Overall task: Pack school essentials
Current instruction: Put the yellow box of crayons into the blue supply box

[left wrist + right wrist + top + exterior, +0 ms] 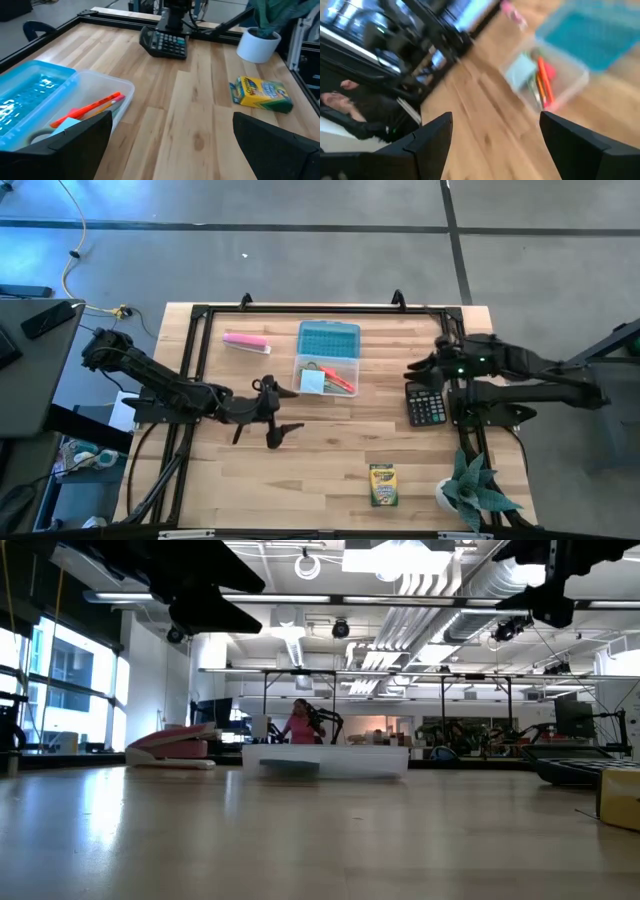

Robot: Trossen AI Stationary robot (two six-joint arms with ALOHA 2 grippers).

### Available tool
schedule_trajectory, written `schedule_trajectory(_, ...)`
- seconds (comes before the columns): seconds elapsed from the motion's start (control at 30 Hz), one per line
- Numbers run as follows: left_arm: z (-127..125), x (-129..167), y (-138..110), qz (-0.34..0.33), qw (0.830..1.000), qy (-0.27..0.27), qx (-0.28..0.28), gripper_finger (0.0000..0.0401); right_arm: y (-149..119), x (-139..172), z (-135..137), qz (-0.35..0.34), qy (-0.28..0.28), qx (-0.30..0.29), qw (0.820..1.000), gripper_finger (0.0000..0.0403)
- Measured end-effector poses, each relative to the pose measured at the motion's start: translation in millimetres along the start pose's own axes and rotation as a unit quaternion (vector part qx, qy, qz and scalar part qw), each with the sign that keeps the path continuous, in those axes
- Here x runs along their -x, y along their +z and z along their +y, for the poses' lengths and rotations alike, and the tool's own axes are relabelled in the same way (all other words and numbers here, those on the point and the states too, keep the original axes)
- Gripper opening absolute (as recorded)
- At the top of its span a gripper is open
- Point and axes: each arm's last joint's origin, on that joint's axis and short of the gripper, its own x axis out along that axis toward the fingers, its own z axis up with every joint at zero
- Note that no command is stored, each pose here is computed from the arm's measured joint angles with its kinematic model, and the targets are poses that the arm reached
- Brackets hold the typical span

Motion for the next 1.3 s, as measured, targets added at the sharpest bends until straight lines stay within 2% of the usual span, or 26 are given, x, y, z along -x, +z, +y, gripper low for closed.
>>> schedule_trajectory(0.17, 3.0, -1.5, 0.8, 0.000, 1.000, 0.007, 0.002, 0.0400, -2.0, -17.0, 12.1, 0.067, -0.015, -0.050, 0.996, 0.0289)
schedule_trajectory(0.3, 2.9, -1.5, 0.8, 0.000, 1.000, 0.005, 0.002, 0.0400, -6.1, -29.1, 26.1, 0.096, -0.027, -0.064, 0.993, 0.0288)
schedule_trajectory(0.67, 1.9, -1.5, 0.5, 0.004, 1.000, -0.011, 0.002, 0.0400, -43.1, -60.3, 61.1, 0.161, -0.083, -0.133, 0.974, 0.0288)
schedule_trajectory(0.8, 1.9, -1.5, 0.5, 0.004, 1.000, -0.011, 0.002, 0.0400, -53.0, -70.1, 78.9, 0.170, -0.097, -0.140, 0.971, 0.0288)
schedule_trajectory(1.0, 1.9, -1.5, 0.5, 0.004, 1.000, -0.011, 0.003, 0.0400, -64.6, -92.8, 109.3, 0.181, -0.113, -0.119, 0.970, 0.0288)
schedule_trajectory(1.3, 1.9, -1.5, 0.7, 0.004, 1.000, -0.011, 0.003, 0.0400, -102.1, -129.8, 132.8, 0.207, -0.235, -0.121, 0.942, 0.0288)
